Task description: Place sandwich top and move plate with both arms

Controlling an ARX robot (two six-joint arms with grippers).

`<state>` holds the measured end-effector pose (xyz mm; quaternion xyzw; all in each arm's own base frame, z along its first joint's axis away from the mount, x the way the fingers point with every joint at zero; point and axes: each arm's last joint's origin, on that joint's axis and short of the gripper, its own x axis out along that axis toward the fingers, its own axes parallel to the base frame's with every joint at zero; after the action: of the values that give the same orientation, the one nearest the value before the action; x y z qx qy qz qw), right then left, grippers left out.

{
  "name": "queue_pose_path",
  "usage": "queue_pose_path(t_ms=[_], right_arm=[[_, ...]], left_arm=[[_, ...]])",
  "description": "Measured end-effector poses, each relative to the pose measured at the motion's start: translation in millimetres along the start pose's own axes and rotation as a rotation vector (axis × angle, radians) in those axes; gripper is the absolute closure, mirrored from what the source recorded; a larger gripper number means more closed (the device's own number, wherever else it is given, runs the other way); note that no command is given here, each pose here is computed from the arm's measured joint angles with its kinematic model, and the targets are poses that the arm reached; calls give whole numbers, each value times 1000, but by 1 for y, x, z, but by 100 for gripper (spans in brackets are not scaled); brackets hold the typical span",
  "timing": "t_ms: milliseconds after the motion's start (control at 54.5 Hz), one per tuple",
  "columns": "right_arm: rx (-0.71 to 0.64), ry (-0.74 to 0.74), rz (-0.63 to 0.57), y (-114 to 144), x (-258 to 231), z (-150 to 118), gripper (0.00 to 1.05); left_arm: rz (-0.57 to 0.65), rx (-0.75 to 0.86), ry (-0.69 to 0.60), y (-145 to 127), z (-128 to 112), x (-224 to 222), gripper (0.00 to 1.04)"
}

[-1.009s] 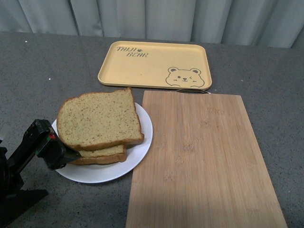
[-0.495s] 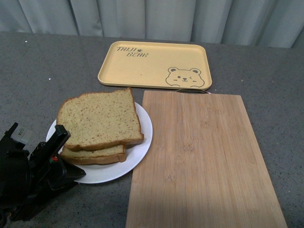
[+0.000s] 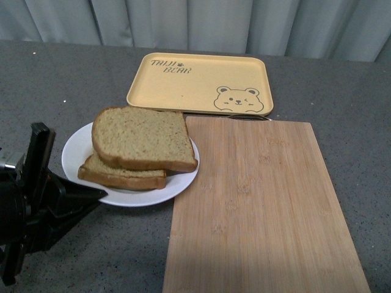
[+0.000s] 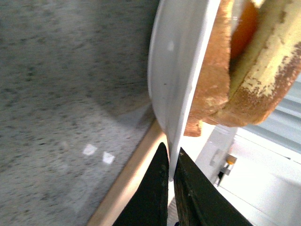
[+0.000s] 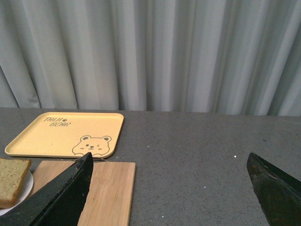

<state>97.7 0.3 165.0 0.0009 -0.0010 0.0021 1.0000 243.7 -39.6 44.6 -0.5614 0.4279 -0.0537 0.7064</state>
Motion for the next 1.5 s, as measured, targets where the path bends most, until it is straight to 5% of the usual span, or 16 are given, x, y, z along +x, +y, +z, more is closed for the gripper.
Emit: queue_pose_path(t_ms=[312, 495, 844, 1412, 1504], right_arm=[[0, 0, 0, 0, 0, 0, 9], [0, 0, 0, 0, 0, 0, 9], [0, 0, 0, 0, 0, 0, 9], [0, 0, 0, 0, 0, 0, 9], [0, 0, 0, 0, 0, 0, 9]], left_arm=[[-266, 9, 5, -38, 4, 8, 101], [-305, 15, 6, -65, 15, 42, 101], [-291, 10, 35, -106, 40, 129, 101], [-207, -35, -4, -114, 72, 195, 101], [-218, -25, -4, -115, 73, 194, 88]])
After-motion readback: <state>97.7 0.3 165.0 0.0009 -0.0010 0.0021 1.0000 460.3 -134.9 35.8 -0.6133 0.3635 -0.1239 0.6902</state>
